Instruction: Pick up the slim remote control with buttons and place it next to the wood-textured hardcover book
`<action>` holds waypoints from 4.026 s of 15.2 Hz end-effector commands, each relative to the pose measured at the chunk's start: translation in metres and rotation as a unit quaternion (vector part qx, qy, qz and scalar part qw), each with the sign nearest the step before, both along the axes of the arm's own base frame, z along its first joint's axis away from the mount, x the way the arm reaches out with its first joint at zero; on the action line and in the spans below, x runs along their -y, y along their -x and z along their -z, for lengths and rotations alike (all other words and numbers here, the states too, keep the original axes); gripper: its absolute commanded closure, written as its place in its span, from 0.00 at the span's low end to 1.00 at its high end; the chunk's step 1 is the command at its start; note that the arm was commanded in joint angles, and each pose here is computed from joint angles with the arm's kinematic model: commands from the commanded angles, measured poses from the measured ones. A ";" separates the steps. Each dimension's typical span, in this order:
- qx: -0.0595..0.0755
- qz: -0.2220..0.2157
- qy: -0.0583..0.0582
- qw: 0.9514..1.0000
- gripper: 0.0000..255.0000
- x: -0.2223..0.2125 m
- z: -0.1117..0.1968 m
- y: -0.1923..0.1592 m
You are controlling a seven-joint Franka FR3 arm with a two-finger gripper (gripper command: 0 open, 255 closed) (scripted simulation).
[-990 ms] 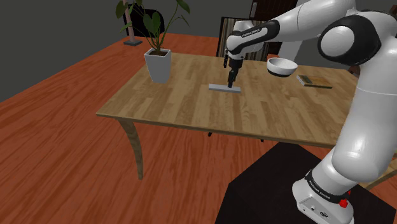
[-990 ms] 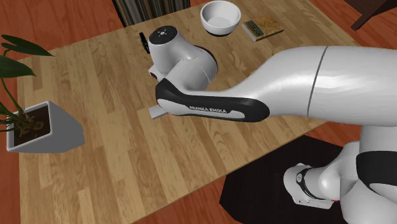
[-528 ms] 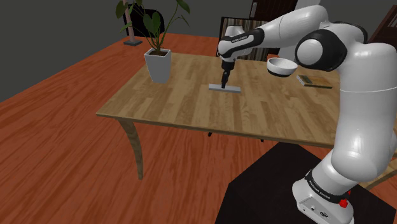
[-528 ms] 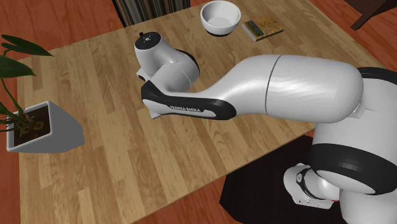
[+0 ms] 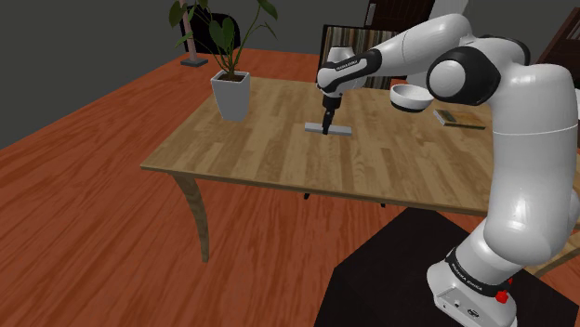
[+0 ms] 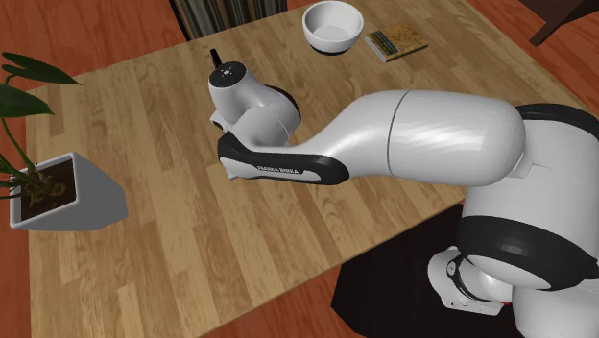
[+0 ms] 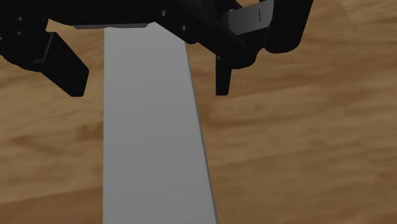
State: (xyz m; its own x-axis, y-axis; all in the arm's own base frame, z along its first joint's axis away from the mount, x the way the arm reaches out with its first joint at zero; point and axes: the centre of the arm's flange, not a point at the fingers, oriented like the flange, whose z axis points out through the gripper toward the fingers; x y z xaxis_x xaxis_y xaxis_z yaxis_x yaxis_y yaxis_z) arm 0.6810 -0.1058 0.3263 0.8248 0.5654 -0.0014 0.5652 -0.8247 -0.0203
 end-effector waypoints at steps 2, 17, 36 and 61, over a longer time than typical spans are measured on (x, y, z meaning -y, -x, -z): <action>0.000 0.000 0.000 1.000 0.00 0.000 0.000 0.000; 0.000 0.000 0.000 1.000 1.00 0.000 -0.016 0.000; 0.000 0.000 0.000 1.000 1.00 0.040 -0.092 0.034; 0.000 0.000 0.000 1.000 1.00 0.293 -0.092 0.246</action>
State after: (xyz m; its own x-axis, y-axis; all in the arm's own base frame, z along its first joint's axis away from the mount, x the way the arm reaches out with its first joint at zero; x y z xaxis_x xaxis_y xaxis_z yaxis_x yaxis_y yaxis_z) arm 0.4425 -0.3897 0.4185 0.8257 0.5641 -0.0013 0.5639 -0.8256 -0.0202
